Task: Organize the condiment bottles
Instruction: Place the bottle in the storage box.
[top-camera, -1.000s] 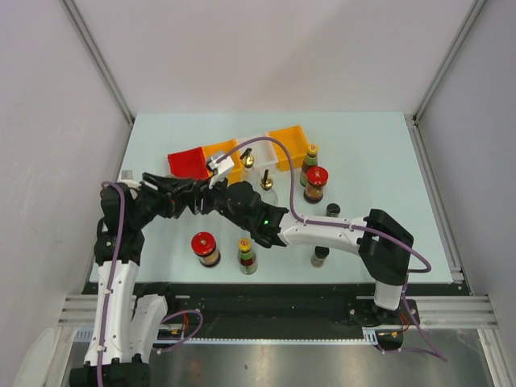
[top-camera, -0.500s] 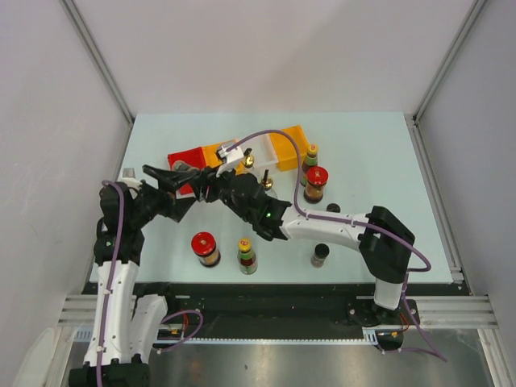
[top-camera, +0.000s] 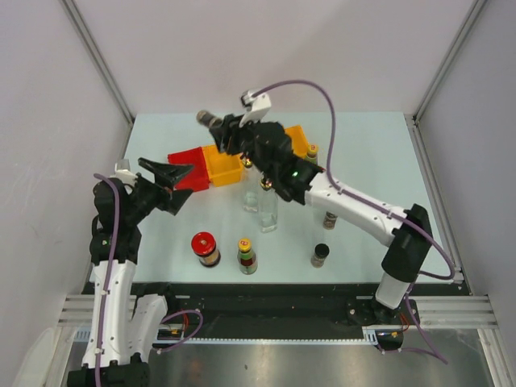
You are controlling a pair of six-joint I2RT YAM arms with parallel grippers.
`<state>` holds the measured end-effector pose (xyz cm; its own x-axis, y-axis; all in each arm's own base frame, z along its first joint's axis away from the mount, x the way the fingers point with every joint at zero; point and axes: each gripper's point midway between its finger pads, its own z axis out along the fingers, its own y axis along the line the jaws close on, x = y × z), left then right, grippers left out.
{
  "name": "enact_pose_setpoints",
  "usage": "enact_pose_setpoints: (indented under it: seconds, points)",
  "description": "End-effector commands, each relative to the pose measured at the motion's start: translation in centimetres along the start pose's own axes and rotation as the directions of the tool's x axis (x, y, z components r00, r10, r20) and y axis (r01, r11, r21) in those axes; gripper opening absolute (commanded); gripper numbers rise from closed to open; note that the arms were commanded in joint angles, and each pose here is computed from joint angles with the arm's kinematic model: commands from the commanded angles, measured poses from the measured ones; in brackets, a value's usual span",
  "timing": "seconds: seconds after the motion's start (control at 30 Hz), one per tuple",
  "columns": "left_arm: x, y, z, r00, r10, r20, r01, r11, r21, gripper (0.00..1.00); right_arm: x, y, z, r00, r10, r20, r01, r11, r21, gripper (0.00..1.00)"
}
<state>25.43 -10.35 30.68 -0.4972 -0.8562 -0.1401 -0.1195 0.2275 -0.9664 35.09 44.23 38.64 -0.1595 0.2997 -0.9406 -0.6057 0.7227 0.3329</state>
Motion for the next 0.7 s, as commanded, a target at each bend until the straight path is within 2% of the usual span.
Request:
enact_pose_setpoints:
  seconds: [0.0,0.13,0.2,0.23,0.3,0.37,0.4,0.43,0.5,0.67]
  points:
    - [-0.3,-1.1,0.0,0.998,0.066,0.013,-0.066,0.997,0.030,1.00,-6.9,-4.0,-2.2,0.999,-0.039,0.006,0.038,0.995,0.092,0.00]
    - [-0.7,0.1,0.8,0.997,0.075,0.013,-0.075,0.997,0.002,1.00,-8.9,-11.0,-2.1,0.998,-0.054,-0.031,0.059,0.975,0.216,0.00]
    - [-1.1,0.7,1.2,0.995,0.098,0.021,-0.098,0.995,-0.011,1.00,-10.1,-12.8,-1.9,0.996,-0.071,-0.060,0.083,0.970,0.230,0.00]
    - [-1.3,1.3,1.5,0.995,0.098,0.026,-0.097,0.995,-0.034,1.00,-9.5,-15.6,-1.0,0.993,-0.075,-0.092,0.098,0.957,0.272,0.00]
    - [-1.7,1.9,1.9,0.991,0.130,0.027,-0.128,0.990,-0.056,1.00,-8.2,-17.9,-0.4,0.977,-0.091,-0.192,0.143,0.951,0.276,0.00]
    - [-2.1,2.7,2.6,0.990,0.139,0.013,-0.137,0.986,-0.097,1.00,-8.7,-20.8,1.2,0.970,-0.101,-0.220,0.167,0.937,0.306,0.00]
    - [-2.2,3.2,2.8,0.985,0.172,0.003,-0.171,0.979,-0.114,1.00,-7.4,-22.0,0.9,0.954,-0.091,-0.286,0.186,0.928,0.323,0.00]
    - [-2.2,3.7,2.9,0.985,0.174,-0.012,-0.174,0.975,-0.139,1.00,-9.1,-22.2,1.3,0.959,-0.112,-0.262,0.196,0.926,0.322,0.00]
    - [-2.6,4.4,3.4,0.979,0.202,-0.029,-0.204,0.964,-0.172,1.00,-6.4,-24.6,2.2,0.938,-0.093,-0.334,0.207,0.923,0.324,0.00]
    - [-3.4,6.3,3.9,0.971,0.238,-0.031,-0.238,0.941,-0.241,1.00,-3.8,-27.3,3.1,0.921,-0.091,-0.379,0.220,0.924,0.313,0.00]
